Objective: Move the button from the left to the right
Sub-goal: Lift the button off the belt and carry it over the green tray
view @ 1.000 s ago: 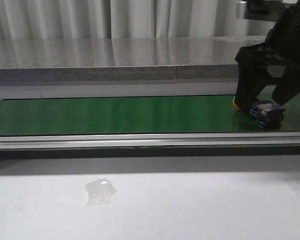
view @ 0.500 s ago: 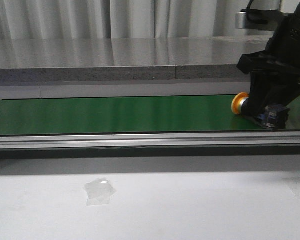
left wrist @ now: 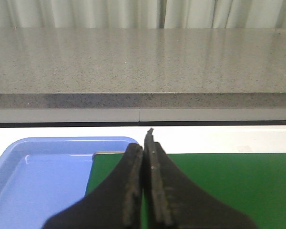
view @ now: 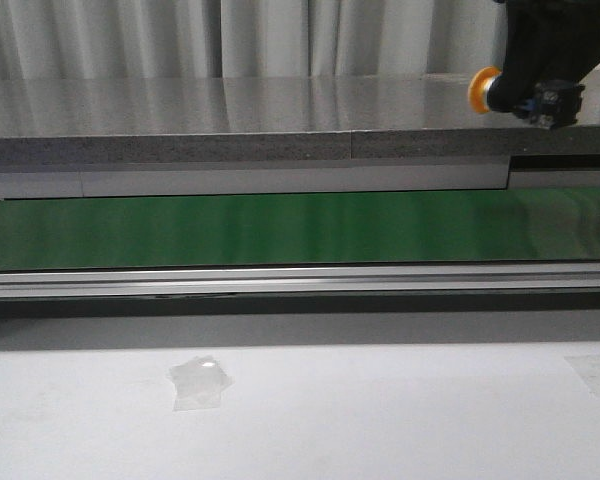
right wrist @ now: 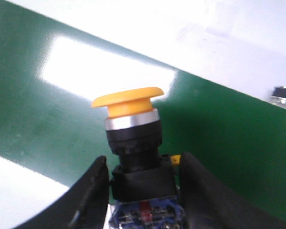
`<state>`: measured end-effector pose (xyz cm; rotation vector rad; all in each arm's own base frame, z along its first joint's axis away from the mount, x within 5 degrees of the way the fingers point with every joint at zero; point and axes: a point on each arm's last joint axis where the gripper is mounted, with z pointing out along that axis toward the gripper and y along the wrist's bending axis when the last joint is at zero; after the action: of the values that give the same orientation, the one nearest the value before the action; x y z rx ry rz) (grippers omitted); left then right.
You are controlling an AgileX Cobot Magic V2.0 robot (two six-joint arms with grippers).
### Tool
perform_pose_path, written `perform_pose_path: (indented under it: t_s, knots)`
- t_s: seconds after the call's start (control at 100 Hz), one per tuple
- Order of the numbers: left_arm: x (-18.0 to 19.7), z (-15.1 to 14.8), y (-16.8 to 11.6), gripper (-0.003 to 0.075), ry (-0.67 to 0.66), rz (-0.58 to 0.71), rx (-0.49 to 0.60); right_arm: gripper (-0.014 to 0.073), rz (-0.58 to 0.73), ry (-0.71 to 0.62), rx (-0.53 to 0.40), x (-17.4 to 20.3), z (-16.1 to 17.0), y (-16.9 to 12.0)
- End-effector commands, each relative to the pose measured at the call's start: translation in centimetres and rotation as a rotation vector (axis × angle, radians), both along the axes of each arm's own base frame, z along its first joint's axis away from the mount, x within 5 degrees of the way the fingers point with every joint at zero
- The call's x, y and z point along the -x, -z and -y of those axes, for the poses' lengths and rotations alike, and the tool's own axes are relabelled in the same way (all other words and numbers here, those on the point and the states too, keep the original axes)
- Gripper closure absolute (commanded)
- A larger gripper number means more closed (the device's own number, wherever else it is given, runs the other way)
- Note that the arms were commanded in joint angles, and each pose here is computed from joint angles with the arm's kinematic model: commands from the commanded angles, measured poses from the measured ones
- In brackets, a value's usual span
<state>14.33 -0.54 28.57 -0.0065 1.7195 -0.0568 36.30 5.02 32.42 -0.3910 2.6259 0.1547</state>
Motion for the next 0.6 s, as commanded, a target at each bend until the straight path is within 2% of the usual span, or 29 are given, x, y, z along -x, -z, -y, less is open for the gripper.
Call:
perform_pose_path:
  t_s: [0.0,0.37,0.59]
  knots:
    - [-0.2,0.0,-1.7,0.074,-0.004,0.107,0.014,0.04,0.091,0.067,0.002,0.5,2.3,-3.0]
    - [-0.2,0.0,-1.7,0.074,-0.004,0.107,0.014,0.04,0.098,0.414,0.012,1.8,14.6,-3.2]
    - [-0.2,0.0,-1.7,0.074,-0.004,0.107,0.014,0.04,0.141,0.56,0.025,3.0,19.6,-3.2]
